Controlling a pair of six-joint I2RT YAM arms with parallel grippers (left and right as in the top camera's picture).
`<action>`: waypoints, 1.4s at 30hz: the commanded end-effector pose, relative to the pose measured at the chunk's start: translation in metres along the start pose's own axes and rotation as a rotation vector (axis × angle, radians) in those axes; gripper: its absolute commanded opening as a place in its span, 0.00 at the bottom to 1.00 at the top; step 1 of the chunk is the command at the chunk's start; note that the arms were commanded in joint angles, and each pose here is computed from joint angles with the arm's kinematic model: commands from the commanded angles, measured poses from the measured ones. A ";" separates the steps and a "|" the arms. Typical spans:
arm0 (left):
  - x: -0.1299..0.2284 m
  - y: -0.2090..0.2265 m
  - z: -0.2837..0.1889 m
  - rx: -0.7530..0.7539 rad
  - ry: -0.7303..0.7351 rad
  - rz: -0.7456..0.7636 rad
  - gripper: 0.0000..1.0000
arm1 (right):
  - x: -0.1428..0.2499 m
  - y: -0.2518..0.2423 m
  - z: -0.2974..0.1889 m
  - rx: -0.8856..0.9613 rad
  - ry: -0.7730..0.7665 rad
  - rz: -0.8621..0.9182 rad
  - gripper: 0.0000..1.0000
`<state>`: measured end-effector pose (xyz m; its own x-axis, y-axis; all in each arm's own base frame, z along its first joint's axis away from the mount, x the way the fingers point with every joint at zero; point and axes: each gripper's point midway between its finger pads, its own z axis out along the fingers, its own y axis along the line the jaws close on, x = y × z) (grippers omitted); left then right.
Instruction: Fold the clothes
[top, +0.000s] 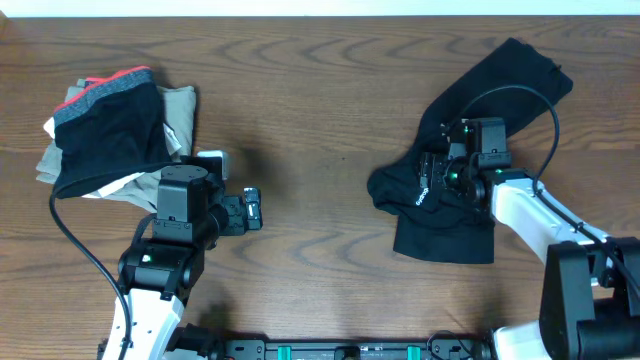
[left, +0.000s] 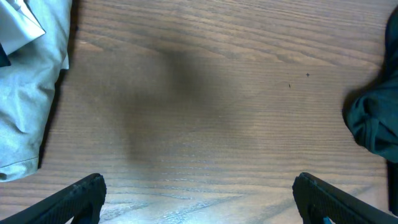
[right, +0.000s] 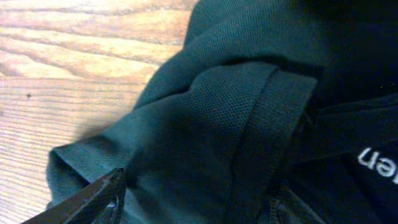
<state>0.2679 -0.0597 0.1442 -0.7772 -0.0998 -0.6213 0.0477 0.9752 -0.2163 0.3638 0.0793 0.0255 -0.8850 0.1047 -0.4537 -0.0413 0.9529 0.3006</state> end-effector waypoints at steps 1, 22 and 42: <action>-0.008 -0.003 -0.004 0.007 -0.022 0.000 0.98 | 0.007 -0.007 0.011 0.009 0.039 0.038 0.72; -0.008 -0.003 -0.004 0.007 -0.021 0.000 0.98 | -0.046 0.061 -0.077 -0.066 -0.215 -0.070 0.01; -0.009 -0.003 -0.004 0.007 -0.021 0.000 0.98 | -0.116 0.185 -0.038 -0.305 -0.510 -0.141 0.99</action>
<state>0.2682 -0.0597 0.1447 -0.7762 -0.1000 -0.6225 0.0480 0.9751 -0.2165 0.4232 0.2386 0.1610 -0.5315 0.1416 -0.8351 -0.3873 0.8362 0.3883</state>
